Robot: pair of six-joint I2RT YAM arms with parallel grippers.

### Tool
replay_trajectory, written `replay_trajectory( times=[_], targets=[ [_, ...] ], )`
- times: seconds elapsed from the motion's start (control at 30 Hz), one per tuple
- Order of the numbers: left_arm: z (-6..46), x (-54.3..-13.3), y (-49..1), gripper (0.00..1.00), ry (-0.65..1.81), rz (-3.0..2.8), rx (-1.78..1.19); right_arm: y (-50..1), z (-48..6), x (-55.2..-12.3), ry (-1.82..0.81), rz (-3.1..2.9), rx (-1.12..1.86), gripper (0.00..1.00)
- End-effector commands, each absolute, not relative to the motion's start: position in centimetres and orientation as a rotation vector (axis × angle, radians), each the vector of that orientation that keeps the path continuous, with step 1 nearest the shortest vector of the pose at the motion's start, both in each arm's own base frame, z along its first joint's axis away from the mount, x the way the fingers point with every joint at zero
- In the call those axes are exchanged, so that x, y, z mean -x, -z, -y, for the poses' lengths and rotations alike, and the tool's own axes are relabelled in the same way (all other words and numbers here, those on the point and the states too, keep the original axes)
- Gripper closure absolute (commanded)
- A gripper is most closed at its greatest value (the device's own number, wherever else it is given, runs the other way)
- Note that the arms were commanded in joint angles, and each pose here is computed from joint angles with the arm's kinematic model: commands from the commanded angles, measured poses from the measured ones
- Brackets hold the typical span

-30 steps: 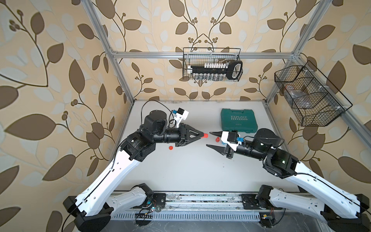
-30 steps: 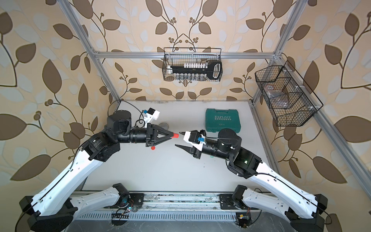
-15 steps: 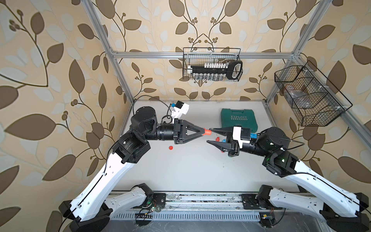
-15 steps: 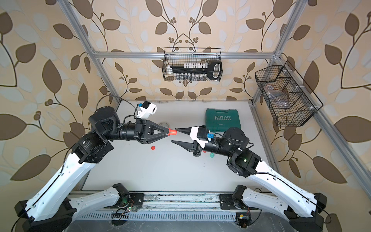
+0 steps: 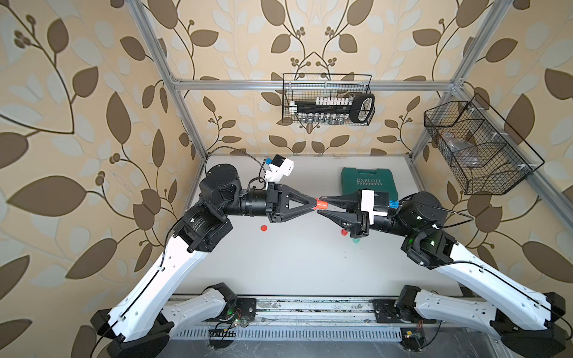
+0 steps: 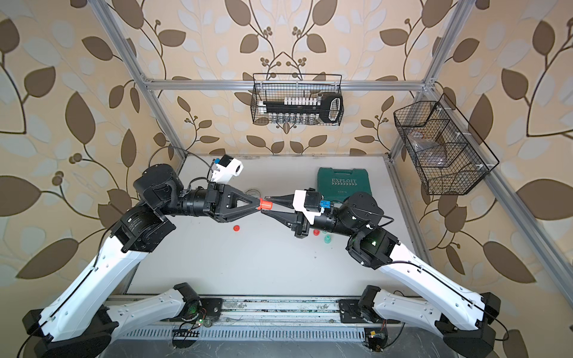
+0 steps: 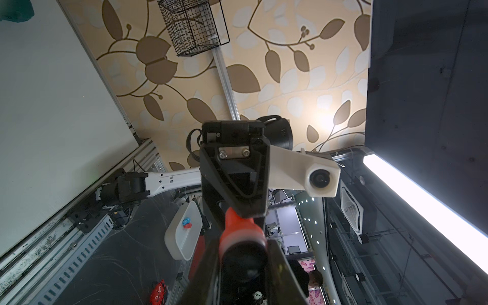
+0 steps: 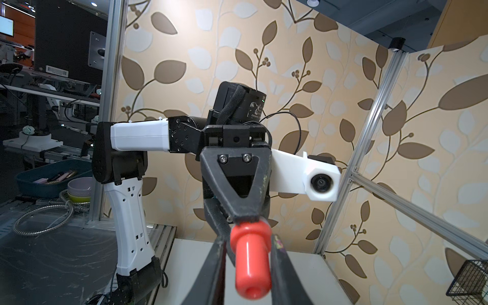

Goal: Close the stamp cap
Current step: Pick up the stamp from the center of the board.

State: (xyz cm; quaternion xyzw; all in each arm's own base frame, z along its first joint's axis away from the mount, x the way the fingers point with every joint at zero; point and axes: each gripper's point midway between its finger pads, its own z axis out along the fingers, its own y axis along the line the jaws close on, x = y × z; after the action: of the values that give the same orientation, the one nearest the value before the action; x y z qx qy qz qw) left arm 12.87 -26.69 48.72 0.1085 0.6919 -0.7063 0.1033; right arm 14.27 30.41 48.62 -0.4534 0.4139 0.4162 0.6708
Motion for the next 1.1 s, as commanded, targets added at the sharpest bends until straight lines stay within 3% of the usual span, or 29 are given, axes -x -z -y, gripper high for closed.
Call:
replay_trajectory(
  times=[0.0, 0.23, 0.53, 0.9, 0.93, 1.07],
  targets=[
    [26.1, -11.4, -51.2, 0.83, 2.110, -1.935, -0.415, -50.1, -30.2, -13.7, -0.956, -0.892, 1.013, 0.76],
    [26.1, -11.4, -51.2, 0.83, 2.111, -1.934, -0.415, -49.9, -30.3, -13.8, -0.949, -0.894, 1.015, 0.82],
    [25.9, -11.2, -51.5, 0.84, 2.113, -1.924, -0.417, -49.5, -30.5, -14.2, -0.944, -0.916, 1.014, 0.79],
    [25.9, -11.3, -50.9, 0.84, 2.098, -1.943, -0.403, -50.1, -30.1, -13.7, -0.950, -0.896, 1.009, 0.90],
    [25.9, -11.4, -50.8, 0.82, 2.090, -1.947, -0.399, -50.2, -30.1, -13.7, -0.951, -0.896, 1.008, 0.91],
    [25.5, -12.2, -49.3, 0.59, 1.957, -2.014, -0.344, -49.9, -29.9, -13.9, -0.943, -0.924, 1.000, 0.94]
  ],
)
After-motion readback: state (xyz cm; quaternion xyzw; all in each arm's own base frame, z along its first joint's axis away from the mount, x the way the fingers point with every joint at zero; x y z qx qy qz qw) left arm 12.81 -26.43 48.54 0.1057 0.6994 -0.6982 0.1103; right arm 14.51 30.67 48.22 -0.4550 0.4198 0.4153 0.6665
